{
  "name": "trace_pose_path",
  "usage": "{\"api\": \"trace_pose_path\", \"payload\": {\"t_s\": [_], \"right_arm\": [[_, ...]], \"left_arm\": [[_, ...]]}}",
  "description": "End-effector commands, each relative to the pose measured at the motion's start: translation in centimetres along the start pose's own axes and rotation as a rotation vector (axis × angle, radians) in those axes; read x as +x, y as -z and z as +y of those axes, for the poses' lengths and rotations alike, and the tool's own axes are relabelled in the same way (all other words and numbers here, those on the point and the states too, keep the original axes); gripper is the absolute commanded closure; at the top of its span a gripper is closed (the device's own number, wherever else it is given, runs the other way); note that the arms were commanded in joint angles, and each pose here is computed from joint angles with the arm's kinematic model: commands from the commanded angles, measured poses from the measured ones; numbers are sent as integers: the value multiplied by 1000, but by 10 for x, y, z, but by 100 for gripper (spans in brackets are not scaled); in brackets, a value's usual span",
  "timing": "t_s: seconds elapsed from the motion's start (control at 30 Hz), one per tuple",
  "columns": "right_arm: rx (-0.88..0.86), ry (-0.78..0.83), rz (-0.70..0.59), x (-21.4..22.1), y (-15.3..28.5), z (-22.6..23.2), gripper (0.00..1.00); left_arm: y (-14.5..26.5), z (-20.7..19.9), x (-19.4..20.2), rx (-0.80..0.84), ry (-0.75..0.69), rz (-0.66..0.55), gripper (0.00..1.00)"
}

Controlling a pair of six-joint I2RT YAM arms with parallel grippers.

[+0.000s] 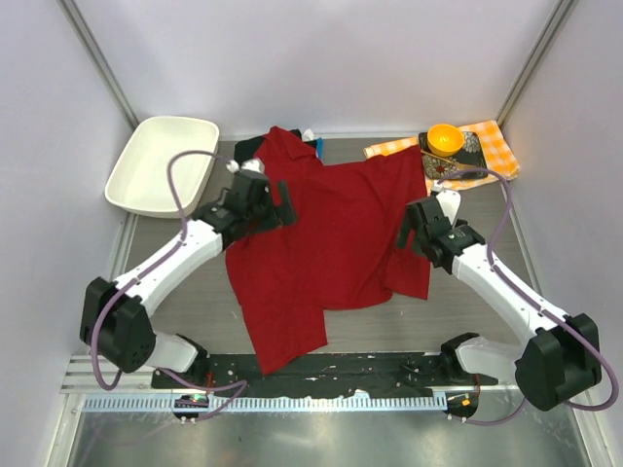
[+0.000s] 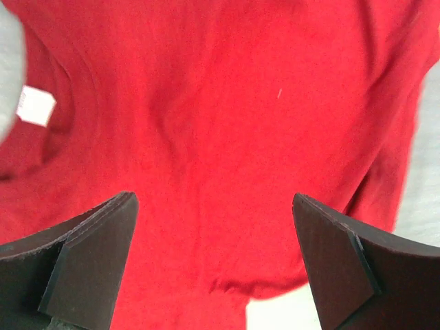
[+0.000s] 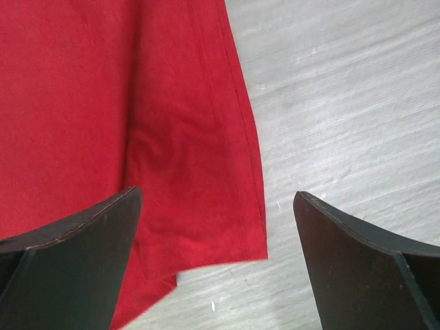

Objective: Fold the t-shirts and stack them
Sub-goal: Flatten the tshirt out

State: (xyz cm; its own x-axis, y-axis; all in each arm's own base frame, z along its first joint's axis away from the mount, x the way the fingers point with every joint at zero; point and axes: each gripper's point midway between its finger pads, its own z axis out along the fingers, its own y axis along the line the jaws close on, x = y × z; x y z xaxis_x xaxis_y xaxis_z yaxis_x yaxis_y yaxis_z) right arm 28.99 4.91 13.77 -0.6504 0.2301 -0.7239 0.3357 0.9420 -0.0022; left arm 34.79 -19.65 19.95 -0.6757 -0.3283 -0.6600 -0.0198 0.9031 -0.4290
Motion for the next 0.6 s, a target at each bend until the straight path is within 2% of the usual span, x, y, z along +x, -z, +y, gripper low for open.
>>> {"api": "trace_pose_path", "payload": {"t_s": [0.0,0.2,0.33,0.57], "right_arm": [[-46,-55,39,17,2,5,2],[-10,-21,128,46,-15,3,5],[27,-13,209,70,-26,0,5],[184,-17,237,86,-34,-24,4]], "left_arm": [[-14,-2,61,-38,-60,114,0],[-41,-16,88,48,-70,150,0],[-55,-11,95,20,-83,165,0],[-63,-2,104,-15,-75,184,0]]}}
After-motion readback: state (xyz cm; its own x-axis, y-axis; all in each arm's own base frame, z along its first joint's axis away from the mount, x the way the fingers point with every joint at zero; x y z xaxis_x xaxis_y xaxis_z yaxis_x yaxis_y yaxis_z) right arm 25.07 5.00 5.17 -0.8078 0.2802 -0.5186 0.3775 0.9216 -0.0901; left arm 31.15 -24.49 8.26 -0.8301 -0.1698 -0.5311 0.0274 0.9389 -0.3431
